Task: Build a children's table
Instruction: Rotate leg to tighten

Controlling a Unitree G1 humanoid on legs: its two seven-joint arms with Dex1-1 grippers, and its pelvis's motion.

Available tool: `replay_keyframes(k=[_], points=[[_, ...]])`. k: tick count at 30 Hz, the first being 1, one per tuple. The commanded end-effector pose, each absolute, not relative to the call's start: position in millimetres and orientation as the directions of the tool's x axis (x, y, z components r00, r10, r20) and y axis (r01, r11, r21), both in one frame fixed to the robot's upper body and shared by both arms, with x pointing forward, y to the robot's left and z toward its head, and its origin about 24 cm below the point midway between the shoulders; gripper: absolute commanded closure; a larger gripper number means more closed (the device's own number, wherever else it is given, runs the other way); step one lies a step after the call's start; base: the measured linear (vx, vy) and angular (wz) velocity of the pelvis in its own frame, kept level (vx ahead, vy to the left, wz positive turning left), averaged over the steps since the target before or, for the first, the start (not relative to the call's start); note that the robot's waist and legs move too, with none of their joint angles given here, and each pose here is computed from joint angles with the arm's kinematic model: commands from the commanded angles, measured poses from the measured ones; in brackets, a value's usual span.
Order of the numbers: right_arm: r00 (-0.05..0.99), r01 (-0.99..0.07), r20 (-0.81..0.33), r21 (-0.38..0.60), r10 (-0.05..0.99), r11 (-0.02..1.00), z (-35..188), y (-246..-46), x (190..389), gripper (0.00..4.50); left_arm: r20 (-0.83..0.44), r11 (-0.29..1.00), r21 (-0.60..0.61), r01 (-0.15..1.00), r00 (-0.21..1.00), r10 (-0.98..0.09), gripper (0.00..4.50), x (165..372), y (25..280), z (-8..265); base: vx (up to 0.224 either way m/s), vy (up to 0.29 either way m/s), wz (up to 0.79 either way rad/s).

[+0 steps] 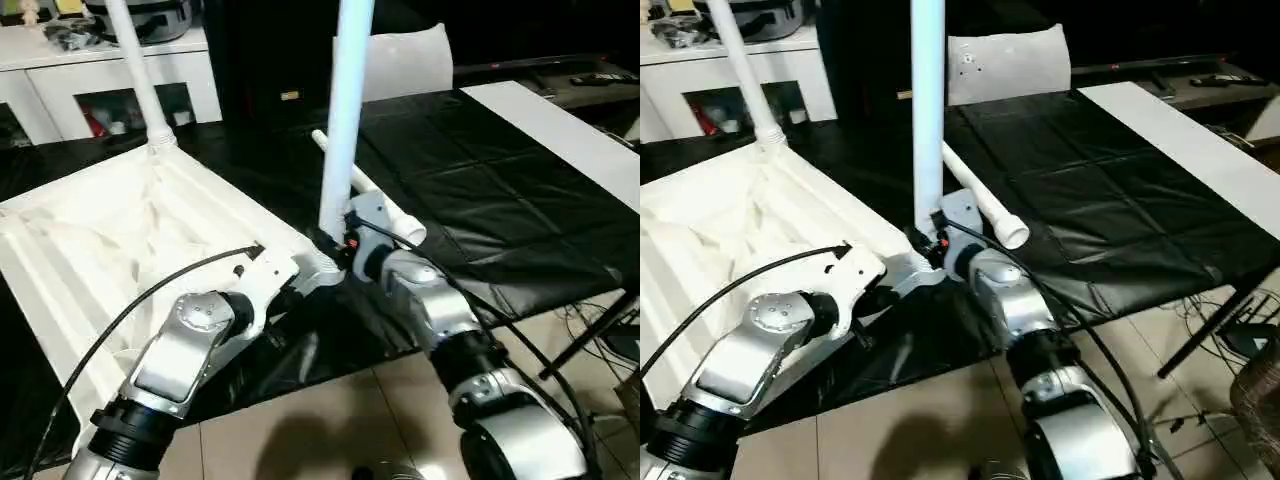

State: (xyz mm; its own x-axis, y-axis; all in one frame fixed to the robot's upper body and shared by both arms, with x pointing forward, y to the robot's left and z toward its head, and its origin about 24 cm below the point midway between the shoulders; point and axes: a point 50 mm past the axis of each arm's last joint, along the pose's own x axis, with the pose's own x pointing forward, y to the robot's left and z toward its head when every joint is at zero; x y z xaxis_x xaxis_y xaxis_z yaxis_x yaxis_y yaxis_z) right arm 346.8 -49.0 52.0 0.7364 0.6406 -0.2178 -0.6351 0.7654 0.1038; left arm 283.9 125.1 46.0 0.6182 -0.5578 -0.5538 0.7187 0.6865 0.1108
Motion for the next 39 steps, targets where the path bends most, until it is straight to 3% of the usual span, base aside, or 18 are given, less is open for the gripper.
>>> replay_keyframes(k=[1, 7, 9, 19, 21, 28, 31, 39], points=[[0.650, -0.620, -0.399, 0.213, 0.647, 0.755, 7.0, -45.9, 326.2, 1.89, -0.475, 0.637, 0.134, 0.759, 0.613, -0.631, 4.50, 288.3, 114.2, 63.3, 0.000, 0.000, 0.00], [0.631, -0.675, -0.385, 0.156, 0.674, 0.721, 10.5, -45.4, 327.1, 1.42, -0.467, 0.636, 0.139, 0.759, 0.616, -0.634, 4.50, 290.6, 119.3, 64.5, 0.000, 0.000, 0.00], [0.633, -0.668, -0.375, 0.177, 0.677, 0.723, 11.2, -47.7, 327.3, 1.12, -0.466, 0.635, 0.146, 0.759, 0.619, -0.633, 4.50, 291.9, 121.3, 65.4, 0.000, 0.000, 0.00], [0.591, -0.741, -0.311, 0.156, 0.745, 0.653, 14.5, -81.7, 311.9, 0.42, -0.471, 0.591, 0.173, 0.788, 0.593, -0.653, 4.50, 300.2, 132.7, 65.1, 0.011, 0.000, 0.00], [0.591, -0.761, -0.285, 0.112, 0.754, 0.639, 17.9, -91.9, 308.2, 0.17, -0.474, 0.566, 0.171, 0.806, 0.571, -0.670, 4.50, 301.8, 134.4, 64.4, 0.065, -0.003, 0.05], [0.566, -0.799, -0.230, 0.081, 0.791, 0.595, 37.3, -124.8, 297.5, 0.03, -0.489, 0.396, 0.178, 0.901, 0.430, -0.759, 4.50, 301.0, 137.9, 58.6, 0.029, 0.002, -0.01], [0.509, -0.848, -0.218, 0.041, 0.833, 0.528, 47.7, -138.4, 292.9, 0.03, -0.526, 0.269, 0.176, 0.947, 0.321, -0.788, 4.50, 297.9, 141.0, 53.2, 0.000, 0.000, 0.00], [0.384, -0.919, -0.274, -0.019, 0.882, 0.394, 56.6, -148.1, 288.0, 0.03, -0.569, 0.083, 0.161, 0.983, 0.161, -0.806, 4.50, 292.9, 144.8, 52.2, 0.000, 0.000, 0.00]])
